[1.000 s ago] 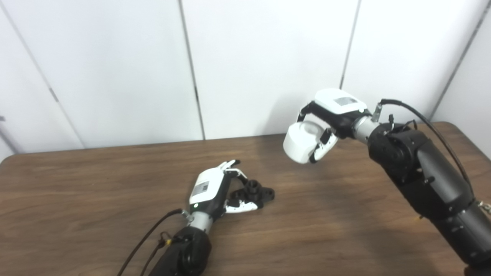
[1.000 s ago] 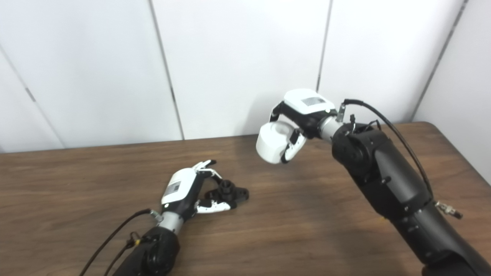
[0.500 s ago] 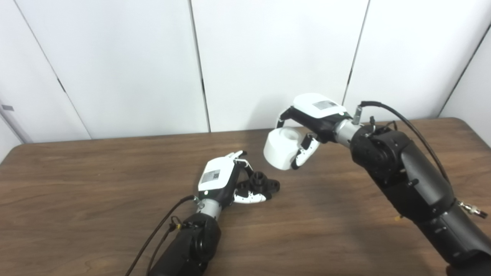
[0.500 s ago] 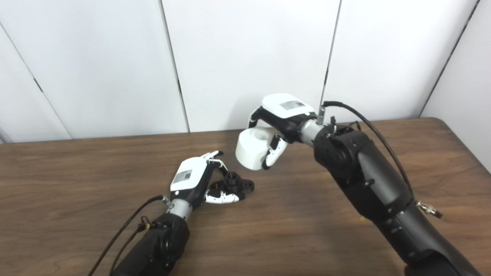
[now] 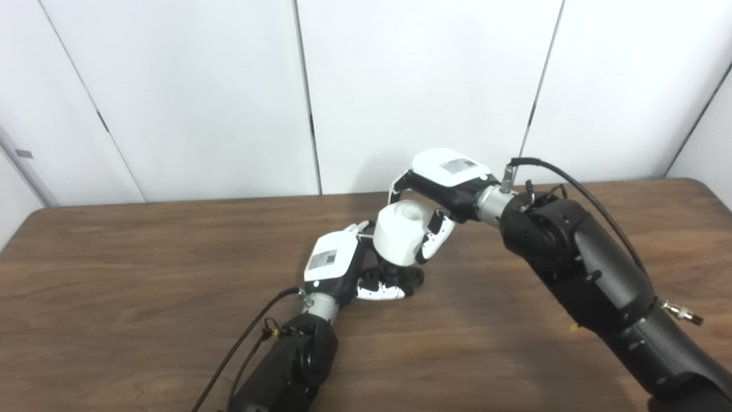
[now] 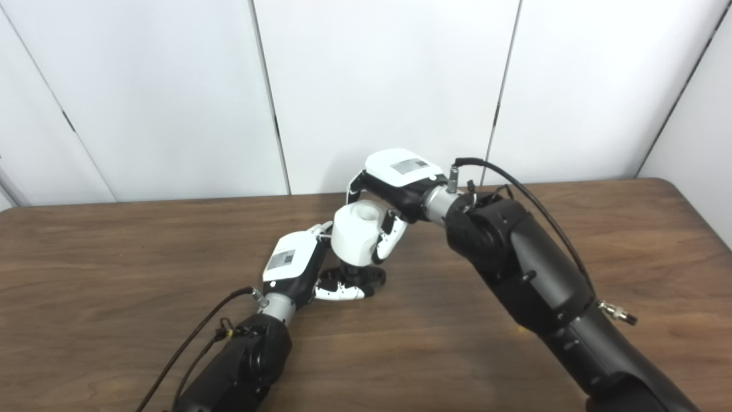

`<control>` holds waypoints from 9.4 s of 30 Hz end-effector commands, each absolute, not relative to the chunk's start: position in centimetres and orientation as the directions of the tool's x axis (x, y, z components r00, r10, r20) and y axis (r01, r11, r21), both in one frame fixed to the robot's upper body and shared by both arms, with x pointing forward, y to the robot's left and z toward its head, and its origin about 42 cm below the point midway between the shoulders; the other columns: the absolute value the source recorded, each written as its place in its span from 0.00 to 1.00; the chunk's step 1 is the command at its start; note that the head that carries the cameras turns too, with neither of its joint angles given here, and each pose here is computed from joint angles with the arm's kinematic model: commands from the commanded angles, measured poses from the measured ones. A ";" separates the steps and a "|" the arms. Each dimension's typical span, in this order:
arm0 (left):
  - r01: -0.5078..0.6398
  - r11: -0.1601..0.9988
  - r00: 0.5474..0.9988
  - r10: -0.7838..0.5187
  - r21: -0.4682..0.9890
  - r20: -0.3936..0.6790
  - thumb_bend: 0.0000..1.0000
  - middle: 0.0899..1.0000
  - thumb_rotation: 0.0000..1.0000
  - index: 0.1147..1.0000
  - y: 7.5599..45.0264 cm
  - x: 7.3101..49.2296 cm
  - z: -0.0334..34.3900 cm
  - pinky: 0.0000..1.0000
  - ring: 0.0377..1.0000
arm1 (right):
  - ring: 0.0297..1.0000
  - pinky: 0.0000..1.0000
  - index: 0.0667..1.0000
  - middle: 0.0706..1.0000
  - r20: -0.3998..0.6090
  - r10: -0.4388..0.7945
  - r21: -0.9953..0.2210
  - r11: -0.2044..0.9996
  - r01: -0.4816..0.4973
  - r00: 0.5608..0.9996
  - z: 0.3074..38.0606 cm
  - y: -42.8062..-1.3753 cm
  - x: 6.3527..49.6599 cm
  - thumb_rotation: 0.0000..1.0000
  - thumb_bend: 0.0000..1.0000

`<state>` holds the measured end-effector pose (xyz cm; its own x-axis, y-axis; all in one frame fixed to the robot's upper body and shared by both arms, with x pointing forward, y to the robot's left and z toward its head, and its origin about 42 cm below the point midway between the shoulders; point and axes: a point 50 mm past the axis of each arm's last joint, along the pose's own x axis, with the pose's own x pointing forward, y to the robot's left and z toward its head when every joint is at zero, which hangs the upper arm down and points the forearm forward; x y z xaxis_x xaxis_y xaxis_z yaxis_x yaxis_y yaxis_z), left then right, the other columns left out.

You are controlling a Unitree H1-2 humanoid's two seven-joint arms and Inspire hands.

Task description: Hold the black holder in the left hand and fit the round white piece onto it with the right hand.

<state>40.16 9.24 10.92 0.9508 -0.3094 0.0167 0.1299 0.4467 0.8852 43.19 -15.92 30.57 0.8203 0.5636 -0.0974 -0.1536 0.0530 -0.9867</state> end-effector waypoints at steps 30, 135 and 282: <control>0.391 0.349 0.919 -0.193 0.852 -0.343 1.00 0.91 0.34 0.54 13.9 37.0 5.1 0.87 0.92 | 0.79 0.72 0.44 0.73 -0.019 0.629 -0.995 0.068 -0.079 0.777 32.1 -13.1 44.7 0.13 0.52; 0.449 0.295 0.886 -0.266 0.843 -0.379 0.52 0.84 0.08 0.41 15.5 36.9 5.1 0.74 0.88 | 0.75 0.66 0.45 0.71 0.108 0.626 -0.991 0.132 0.032 0.773 34.9 -14.7 45.3 0.13 0.52; 0.457 0.279 0.881 -0.270 0.845 -0.388 0.52 0.84 0.08 0.41 15.6 37.1 5.1 0.73 0.87 | 0.79 0.68 0.99 0.83 -0.106 0.595 -0.992 -0.008 -0.126 0.797 32.2 -15.7 45.9 0.25 0.96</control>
